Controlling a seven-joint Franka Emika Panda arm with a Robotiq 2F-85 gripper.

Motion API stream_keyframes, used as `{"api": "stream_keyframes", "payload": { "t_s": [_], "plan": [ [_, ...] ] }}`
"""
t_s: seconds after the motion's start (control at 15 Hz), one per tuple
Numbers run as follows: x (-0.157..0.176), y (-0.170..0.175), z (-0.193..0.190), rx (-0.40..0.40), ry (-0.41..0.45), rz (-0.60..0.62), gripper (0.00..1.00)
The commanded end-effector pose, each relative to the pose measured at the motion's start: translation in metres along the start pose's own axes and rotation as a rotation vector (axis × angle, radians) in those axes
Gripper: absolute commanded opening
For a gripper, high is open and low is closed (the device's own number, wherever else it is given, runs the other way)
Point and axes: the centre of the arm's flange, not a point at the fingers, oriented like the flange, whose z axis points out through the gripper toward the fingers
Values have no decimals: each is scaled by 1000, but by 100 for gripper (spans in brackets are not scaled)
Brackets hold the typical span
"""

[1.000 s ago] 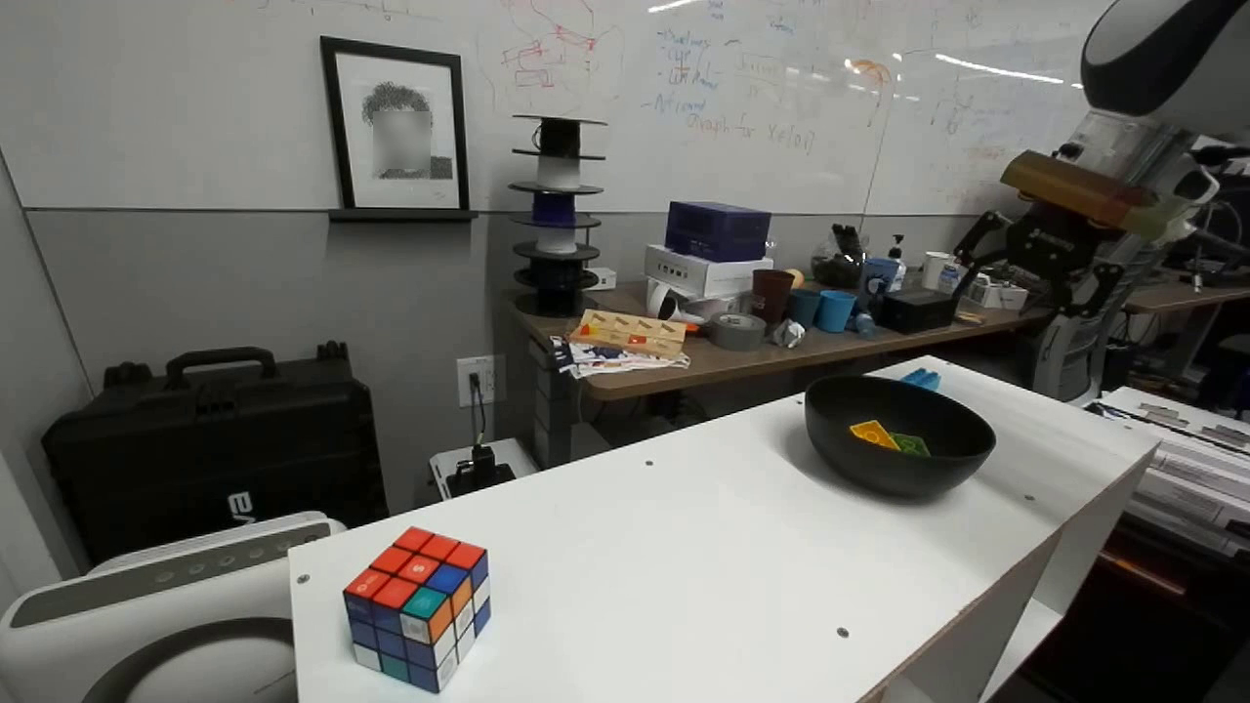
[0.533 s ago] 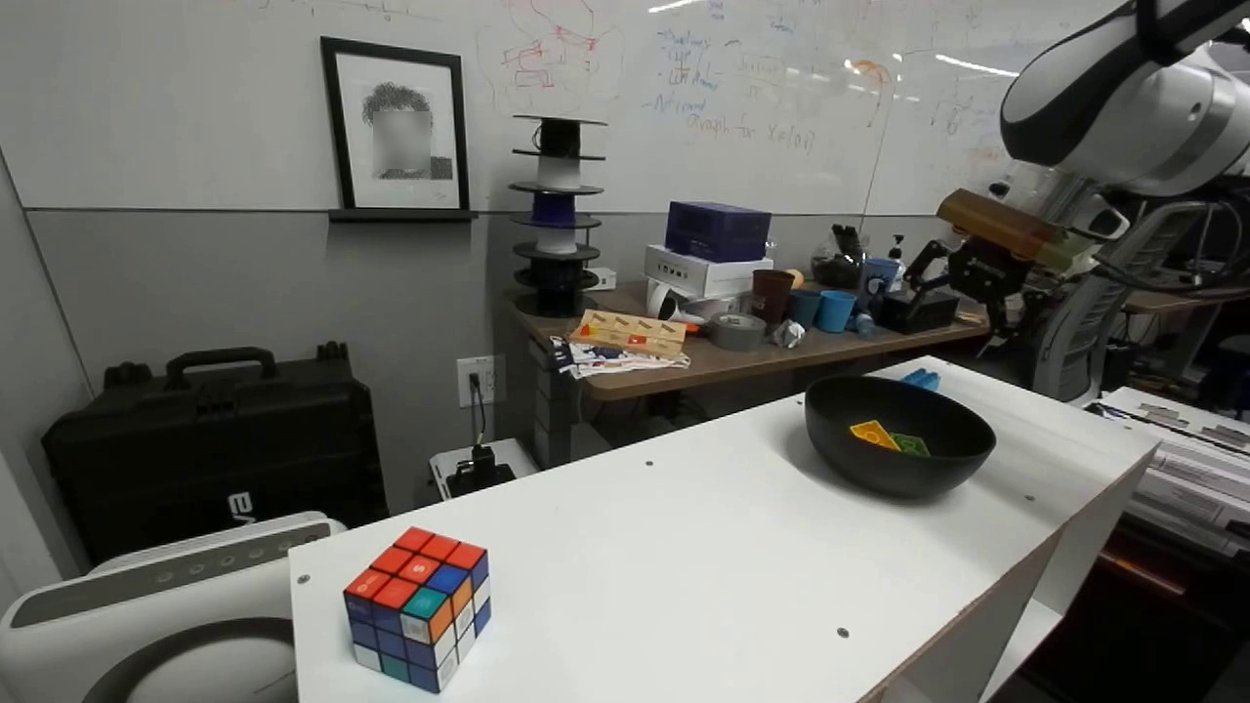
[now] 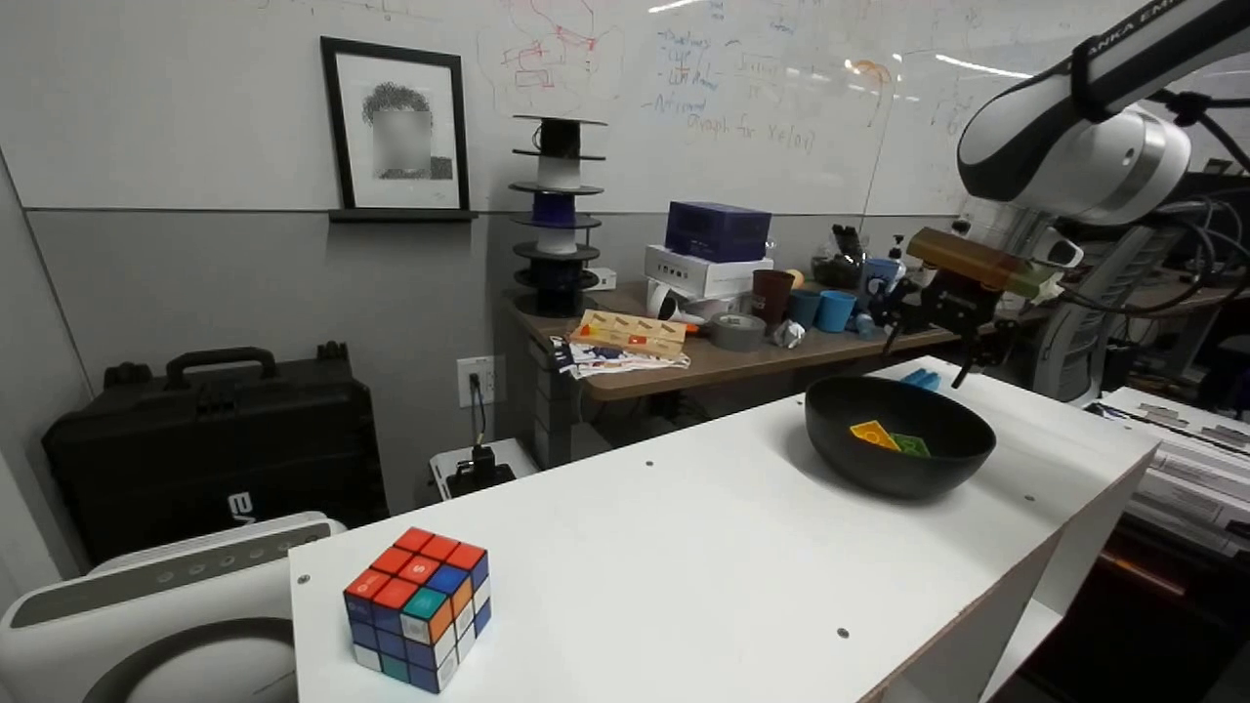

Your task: Pick up the orange, blue, green and yellow objects from the table and put them in the bowl

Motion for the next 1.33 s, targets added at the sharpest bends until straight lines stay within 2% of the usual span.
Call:
{"api": "stream_keyframes", "payload": {
  "t_s": [0.0,0.33,0.4,0.47,0.53,0.8,1.0,1.13,1.27],
  "plan": [
    [19,-12,10,-40,14,3,100],
    [29,-12,21,-65,48,0,100],
    [29,-12,22,-73,47,-4,75],
    [27,-13,24,-78,33,-21,74],
    [24,-13,25,-83,27,-26,68],
    [3,-11,11,-97,33,-58,35],
    [-25,-10,-8,-100,68,-96,13],
    [-65,-4,-33,-99,81,-145,11],
    [-92,-5,-47,-97,94,-198,11]
  ]
}}
